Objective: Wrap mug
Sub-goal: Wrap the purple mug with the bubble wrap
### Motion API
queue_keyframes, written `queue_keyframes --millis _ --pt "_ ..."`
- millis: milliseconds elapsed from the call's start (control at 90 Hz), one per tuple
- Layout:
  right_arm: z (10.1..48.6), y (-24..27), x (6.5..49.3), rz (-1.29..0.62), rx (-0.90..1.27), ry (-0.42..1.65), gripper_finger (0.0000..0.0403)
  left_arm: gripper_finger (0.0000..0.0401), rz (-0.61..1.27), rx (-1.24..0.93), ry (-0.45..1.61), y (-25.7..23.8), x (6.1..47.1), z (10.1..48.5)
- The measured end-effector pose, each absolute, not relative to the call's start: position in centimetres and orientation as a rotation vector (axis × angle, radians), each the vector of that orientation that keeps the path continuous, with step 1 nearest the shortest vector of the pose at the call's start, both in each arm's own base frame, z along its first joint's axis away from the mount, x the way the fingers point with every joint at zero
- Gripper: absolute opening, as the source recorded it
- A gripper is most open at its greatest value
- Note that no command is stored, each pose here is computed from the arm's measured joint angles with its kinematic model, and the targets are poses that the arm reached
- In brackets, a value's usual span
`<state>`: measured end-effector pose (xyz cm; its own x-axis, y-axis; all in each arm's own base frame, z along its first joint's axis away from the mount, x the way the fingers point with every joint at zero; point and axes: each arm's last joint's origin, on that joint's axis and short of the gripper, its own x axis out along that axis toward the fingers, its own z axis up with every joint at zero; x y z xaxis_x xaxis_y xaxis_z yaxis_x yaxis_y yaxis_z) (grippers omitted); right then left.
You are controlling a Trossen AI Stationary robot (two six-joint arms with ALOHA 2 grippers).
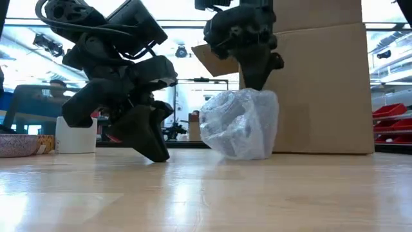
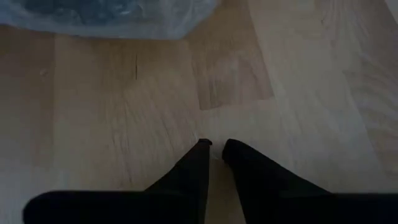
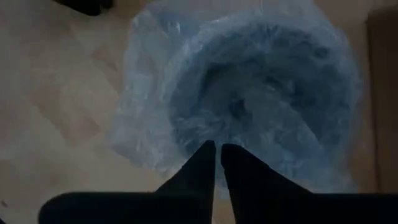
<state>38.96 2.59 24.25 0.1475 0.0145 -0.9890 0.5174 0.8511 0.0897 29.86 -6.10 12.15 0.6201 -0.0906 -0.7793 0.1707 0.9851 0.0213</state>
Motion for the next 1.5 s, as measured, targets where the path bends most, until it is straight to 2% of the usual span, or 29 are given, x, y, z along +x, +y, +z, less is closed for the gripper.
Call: queue_keyframes --millis 478,578,822,1033,1500 --pt "20.5 0.7 39.1 -0.358 0.438 1.326 0.0 0.0053 -0.15 0.096 0.89 -6.1 29.9 12.1" --pt "21.2 0.7 39.3 -0.362 0.416 1.328 0.0 0.0053 -0.15 0.096 0.889 -6.1 29.9 12.2" --pt "25.5 0.7 39.3 -0.334 0.394 1.365 0.0 0.0053 -0.15 0.096 0.89 -6.1 29.9 12.1" --pt "25.8 1.1 39.6 -0.246 0.452 1.357 0.0 0.0053 -0.148 0.098 0.889 -6.1 29.9 12.2" --pt "21.6 0.1 39.3 -0.28 0.402 1.352 0.0 0.0053 -0.104 -0.001 0.807 -6.2 30.5 12.6"
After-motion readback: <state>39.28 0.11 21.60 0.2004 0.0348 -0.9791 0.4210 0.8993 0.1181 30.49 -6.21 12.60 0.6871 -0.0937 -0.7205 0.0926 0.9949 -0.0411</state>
